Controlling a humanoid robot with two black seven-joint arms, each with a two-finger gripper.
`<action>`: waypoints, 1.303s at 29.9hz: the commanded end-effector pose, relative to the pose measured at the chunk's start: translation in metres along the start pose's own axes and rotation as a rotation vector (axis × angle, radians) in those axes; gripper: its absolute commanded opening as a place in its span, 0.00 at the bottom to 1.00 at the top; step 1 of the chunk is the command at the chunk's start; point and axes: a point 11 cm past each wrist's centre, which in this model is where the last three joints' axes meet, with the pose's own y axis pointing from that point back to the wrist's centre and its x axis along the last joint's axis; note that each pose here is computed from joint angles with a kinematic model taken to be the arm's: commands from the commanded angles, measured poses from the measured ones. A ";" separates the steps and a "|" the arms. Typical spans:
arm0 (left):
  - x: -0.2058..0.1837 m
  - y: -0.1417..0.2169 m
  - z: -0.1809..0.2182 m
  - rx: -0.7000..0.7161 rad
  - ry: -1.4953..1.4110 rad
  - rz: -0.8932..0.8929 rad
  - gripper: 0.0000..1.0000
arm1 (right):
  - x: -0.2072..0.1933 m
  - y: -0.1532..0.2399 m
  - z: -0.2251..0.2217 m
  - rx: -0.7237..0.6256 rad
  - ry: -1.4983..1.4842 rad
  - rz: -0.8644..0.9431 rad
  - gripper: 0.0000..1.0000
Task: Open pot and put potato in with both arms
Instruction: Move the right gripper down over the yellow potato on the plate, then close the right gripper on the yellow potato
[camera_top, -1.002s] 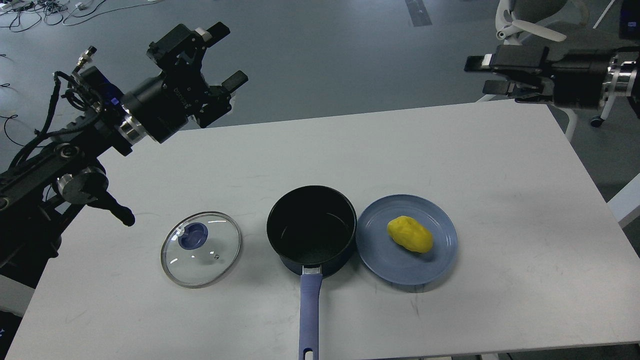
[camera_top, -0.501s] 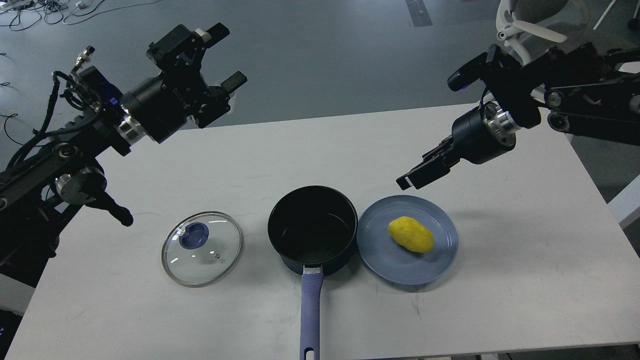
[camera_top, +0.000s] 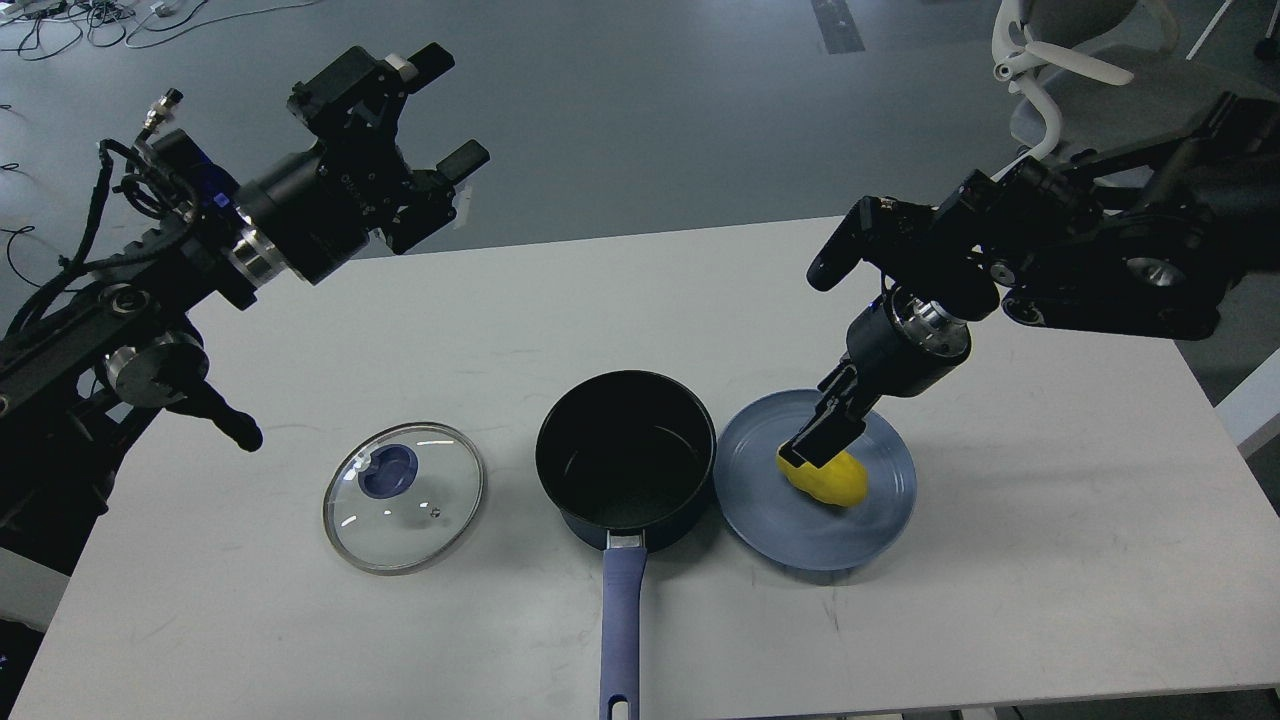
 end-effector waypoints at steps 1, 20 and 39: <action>-0.002 -0.002 -0.002 0.000 0.004 -0.003 0.97 | -0.009 -0.006 0.004 -0.003 -0.018 -0.016 1.00; 0.000 -0.001 -0.001 -0.003 -0.001 0.003 0.97 | -0.013 -0.050 0.003 -0.009 -0.006 -0.079 1.00; 0.004 0.000 0.004 -0.016 -0.005 0.017 0.97 | -0.025 -0.057 0.008 -0.025 -0.008 -0.120 0.57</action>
